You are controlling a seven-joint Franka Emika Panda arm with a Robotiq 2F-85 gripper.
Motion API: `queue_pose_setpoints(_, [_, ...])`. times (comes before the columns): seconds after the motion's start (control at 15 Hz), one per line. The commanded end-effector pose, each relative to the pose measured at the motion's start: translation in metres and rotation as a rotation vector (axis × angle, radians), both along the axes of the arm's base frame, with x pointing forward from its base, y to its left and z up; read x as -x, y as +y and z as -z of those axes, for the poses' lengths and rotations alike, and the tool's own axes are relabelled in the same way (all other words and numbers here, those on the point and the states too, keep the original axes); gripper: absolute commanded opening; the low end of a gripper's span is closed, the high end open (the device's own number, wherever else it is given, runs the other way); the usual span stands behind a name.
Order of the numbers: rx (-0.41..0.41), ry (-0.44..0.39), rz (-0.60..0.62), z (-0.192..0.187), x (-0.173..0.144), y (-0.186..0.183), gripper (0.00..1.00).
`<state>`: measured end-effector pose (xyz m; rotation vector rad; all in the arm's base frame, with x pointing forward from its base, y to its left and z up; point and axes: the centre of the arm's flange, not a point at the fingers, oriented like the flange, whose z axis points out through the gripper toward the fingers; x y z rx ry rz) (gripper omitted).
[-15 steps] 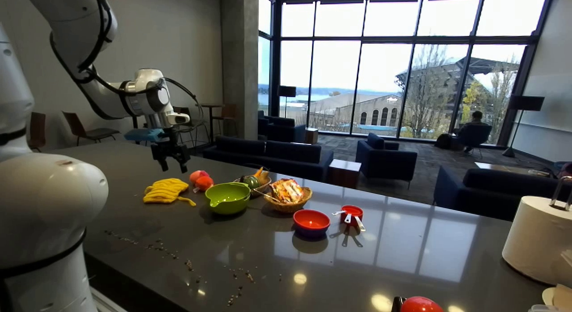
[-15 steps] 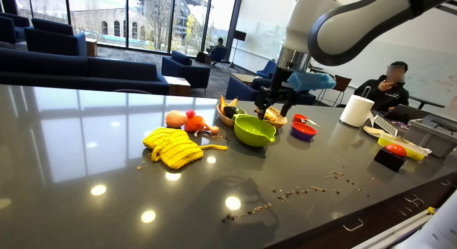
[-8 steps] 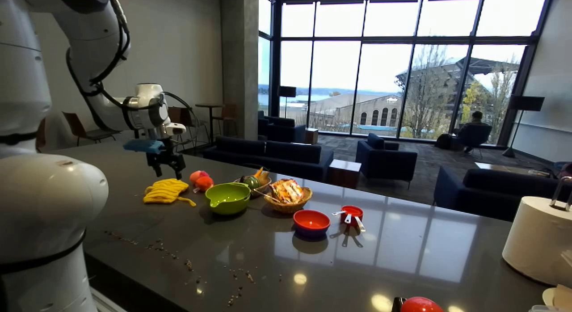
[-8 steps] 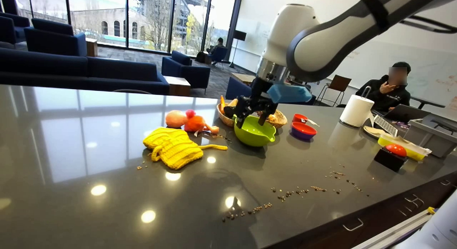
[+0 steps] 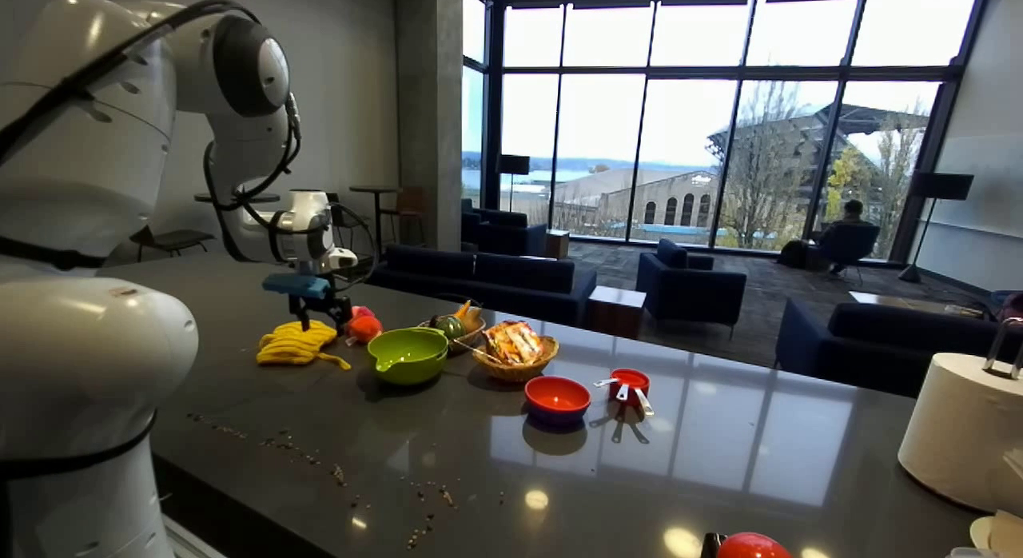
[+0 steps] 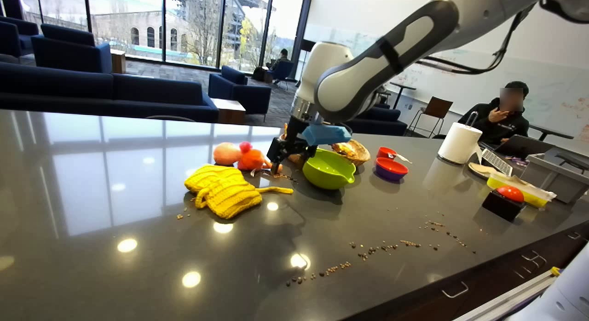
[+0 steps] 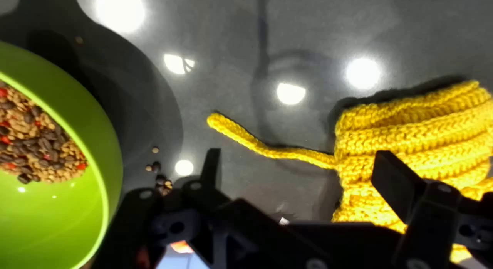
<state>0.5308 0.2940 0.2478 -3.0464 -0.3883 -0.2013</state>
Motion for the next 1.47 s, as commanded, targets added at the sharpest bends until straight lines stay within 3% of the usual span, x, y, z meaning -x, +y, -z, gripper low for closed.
queue_pose_setpoints(0.0, [-0.024,0.024,-0.026,0.024,-0.064,0.017,1.0])
queue_pose_setpoints(0.27, [-0.1,0.066,-0.035,0.041,-0.108,0.029,1.0])
queue_pose_setpoints(0.6, [-0.175,0.147,-0.022,0.051,-0.134,0.056,1.0])
queue_pose_setpoints(0.93, [-0.219,0.261,-0.006,0.055,-0.129,0.085,1.0])
queue_pose_setpoints(1.4, [-0.22,0.378,-0.066,0.067,-0.1,0.127,1.0])
